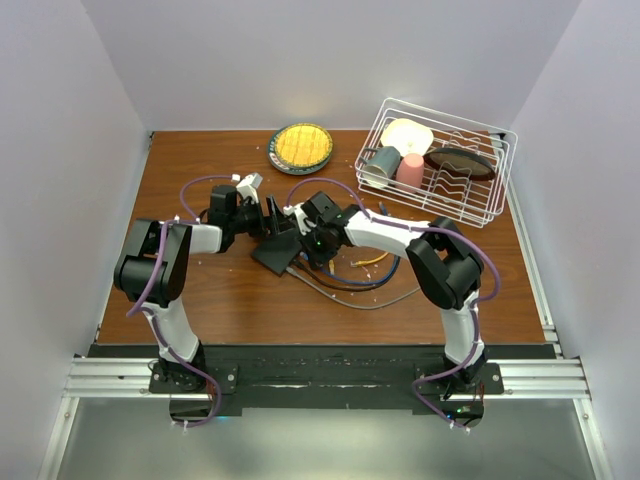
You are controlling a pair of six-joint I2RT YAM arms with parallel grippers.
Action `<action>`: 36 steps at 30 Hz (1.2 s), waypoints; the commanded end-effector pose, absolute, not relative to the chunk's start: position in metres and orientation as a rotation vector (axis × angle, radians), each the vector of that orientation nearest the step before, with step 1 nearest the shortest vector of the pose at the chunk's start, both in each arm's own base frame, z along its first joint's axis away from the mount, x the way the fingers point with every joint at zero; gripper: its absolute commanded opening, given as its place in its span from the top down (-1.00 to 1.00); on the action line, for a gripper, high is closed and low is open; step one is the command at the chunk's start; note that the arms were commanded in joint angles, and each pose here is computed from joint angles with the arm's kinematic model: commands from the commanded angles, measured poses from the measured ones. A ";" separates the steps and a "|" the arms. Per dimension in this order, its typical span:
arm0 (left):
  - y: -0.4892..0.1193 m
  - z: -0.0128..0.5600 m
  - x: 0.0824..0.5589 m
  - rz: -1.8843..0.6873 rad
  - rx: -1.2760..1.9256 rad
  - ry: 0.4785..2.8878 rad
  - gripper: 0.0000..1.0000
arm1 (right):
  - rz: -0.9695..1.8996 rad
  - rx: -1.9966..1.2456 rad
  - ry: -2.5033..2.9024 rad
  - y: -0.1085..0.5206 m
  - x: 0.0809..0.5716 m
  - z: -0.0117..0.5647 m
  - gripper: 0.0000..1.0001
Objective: Insert the plug into the switch port
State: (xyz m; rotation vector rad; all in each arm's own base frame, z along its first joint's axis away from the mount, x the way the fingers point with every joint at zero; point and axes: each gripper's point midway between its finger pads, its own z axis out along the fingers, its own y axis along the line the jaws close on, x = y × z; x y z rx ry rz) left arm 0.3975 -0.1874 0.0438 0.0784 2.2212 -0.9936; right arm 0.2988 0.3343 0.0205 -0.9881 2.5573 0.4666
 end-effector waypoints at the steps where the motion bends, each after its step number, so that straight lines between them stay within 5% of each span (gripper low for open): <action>1: -0.197 0.050 0.400 -1.024 0.145 2.189 -0.67 | 0.407 -0.986 2.653 0.318 0.292 0.003 1.00; 36: -0.209 0.043 0.384 -1.097 0.194 2.196 -0.59 | 0.482 -0.858 2.421 0.347 0.331 0.029 1.00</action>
